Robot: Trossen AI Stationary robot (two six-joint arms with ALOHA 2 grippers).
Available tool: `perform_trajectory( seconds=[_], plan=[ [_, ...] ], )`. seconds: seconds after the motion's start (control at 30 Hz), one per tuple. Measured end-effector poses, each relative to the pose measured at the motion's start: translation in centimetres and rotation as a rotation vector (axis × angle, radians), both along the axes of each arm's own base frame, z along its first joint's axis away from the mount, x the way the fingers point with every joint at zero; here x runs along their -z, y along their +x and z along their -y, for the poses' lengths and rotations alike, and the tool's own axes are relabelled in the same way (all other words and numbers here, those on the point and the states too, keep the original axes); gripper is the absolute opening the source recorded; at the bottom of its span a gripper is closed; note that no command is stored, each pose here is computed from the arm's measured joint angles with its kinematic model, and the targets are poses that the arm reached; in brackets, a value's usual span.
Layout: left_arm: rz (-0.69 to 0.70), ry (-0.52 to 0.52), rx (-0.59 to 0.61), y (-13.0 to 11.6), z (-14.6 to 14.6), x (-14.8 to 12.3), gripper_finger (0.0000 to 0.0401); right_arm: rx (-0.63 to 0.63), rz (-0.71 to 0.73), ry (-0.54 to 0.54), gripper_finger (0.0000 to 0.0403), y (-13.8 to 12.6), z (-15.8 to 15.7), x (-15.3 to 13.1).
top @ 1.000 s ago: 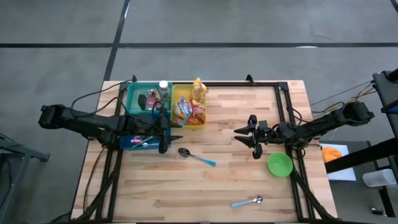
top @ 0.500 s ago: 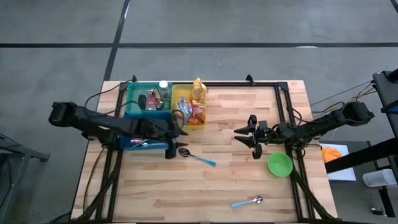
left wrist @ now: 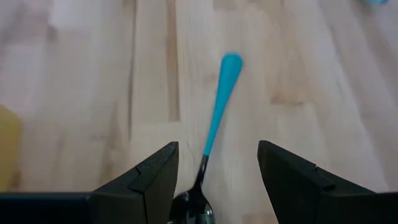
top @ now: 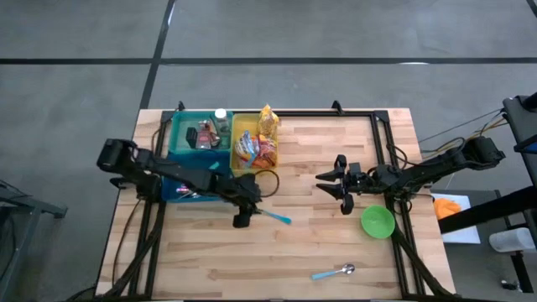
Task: Pick & Place Food Item
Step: Put the blue spoon into the blue bin
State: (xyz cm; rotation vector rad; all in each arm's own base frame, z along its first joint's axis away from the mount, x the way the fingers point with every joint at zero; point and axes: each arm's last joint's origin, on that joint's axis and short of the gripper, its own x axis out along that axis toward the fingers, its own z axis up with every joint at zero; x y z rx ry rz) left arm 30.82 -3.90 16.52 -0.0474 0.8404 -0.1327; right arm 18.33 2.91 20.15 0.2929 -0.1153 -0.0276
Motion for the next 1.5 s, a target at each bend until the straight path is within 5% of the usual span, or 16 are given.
perform_trajectory(
  seconds=[0.33, 0.87, 1.37, 1.5],
  plan=[
    [-0.123, -0.008, 0.037, 1.4, 0.6, 4.1, 0.0224, 0.001, 0.000, 0.000, 0.0135, 0.0, 0.0, 0.0],
    [-0.120, 0.050, 0.021, 0.7, 0.3, 5.6, 0.0218, 0.001, 0.003, 0.001, 0.0135, 0.0, 0.0, -0.1],
    [-0.120, 0.056, -0.007, 0.6, 0.2, 5.8, 0.0027, 0.001, 0.007, 0.002, 0.0135, 0.1, 0.0, -0.2],
    [-0.116, 0.043, -0.025, 0.7, 0.0, 5.7, 0.0008, 0.001, 0.007, 0.002, 0.0135, 0.1, 0.0, -0.2]
  ],
)
